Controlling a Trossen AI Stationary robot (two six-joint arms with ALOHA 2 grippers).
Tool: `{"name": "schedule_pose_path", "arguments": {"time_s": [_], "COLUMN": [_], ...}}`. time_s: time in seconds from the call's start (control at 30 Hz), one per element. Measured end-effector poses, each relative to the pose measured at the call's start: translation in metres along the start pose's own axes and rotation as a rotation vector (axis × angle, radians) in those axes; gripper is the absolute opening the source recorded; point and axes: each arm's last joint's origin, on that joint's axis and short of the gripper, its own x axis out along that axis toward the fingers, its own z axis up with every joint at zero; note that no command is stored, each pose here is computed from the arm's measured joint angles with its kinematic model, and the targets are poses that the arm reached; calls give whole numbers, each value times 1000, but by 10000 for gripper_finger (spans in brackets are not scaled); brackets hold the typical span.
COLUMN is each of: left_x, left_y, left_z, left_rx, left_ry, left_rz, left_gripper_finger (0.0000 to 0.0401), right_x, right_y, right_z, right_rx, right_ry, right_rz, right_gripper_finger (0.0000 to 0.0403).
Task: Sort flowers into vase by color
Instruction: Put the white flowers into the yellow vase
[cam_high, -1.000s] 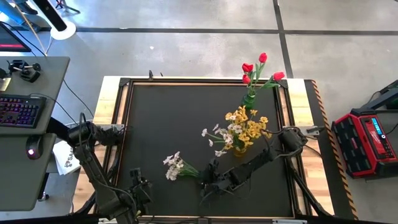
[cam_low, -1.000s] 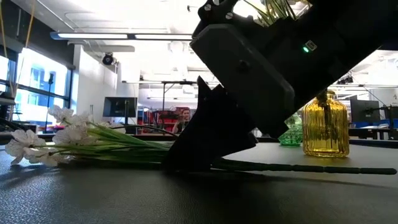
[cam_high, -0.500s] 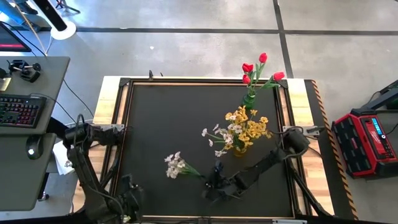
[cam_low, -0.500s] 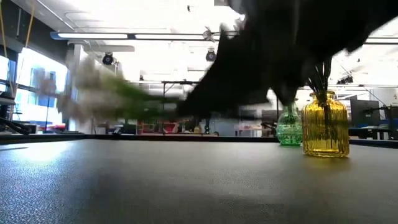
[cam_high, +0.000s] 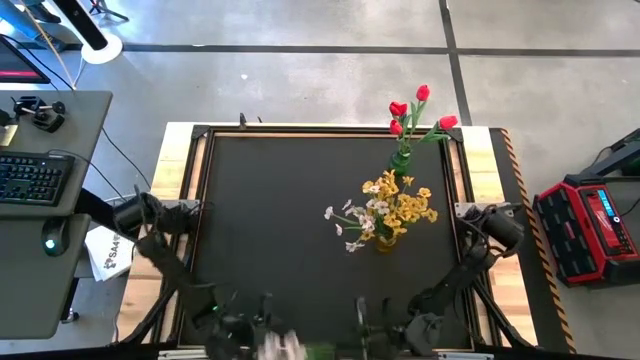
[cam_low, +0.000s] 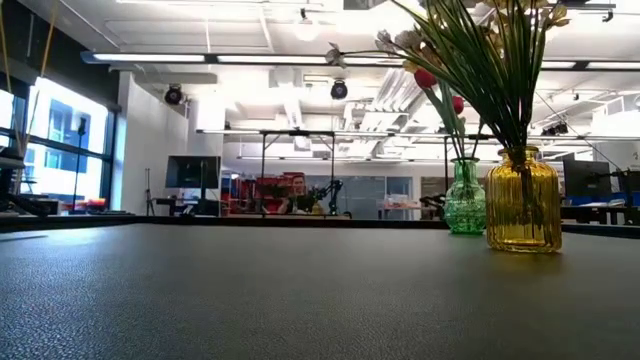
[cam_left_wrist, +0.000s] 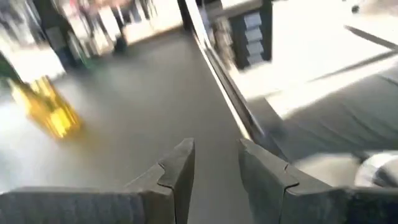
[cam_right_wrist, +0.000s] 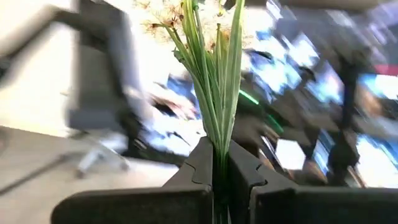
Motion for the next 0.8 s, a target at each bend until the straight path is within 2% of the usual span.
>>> {"name": "schedule_pose_path", "arguments": {"time_s": [0.1,0.17,0.33,0.5,0.67,0.8], "left_x": [18,28,44,51,53,52], "left_y": [20,33,60,77,85,88], "left_z": [15,25,42,52,56,60], "left_rx": [140,218,362,352,264,188], "left_ry": [-108,-183,-357,-488,-519,-551], "left_rz": [14,-13,-91,-157,-151,-151], "left_gripper_finger": [110,110,120,151,188,195], "right_x": [0,2,15,27,35,37], "right_y": [1,-1,-18,-36,-48,-53], "right_z": [11,12,10,6,3,3], "right_rx": [-90,-143,-181,-214,-216,-209], "right_ry": [-140,-187,-214,-216,-218,-217], "right_rz": [148,205,220,190,197,194], "right_gripper_finger": [2,2,1,1,1,1]}}
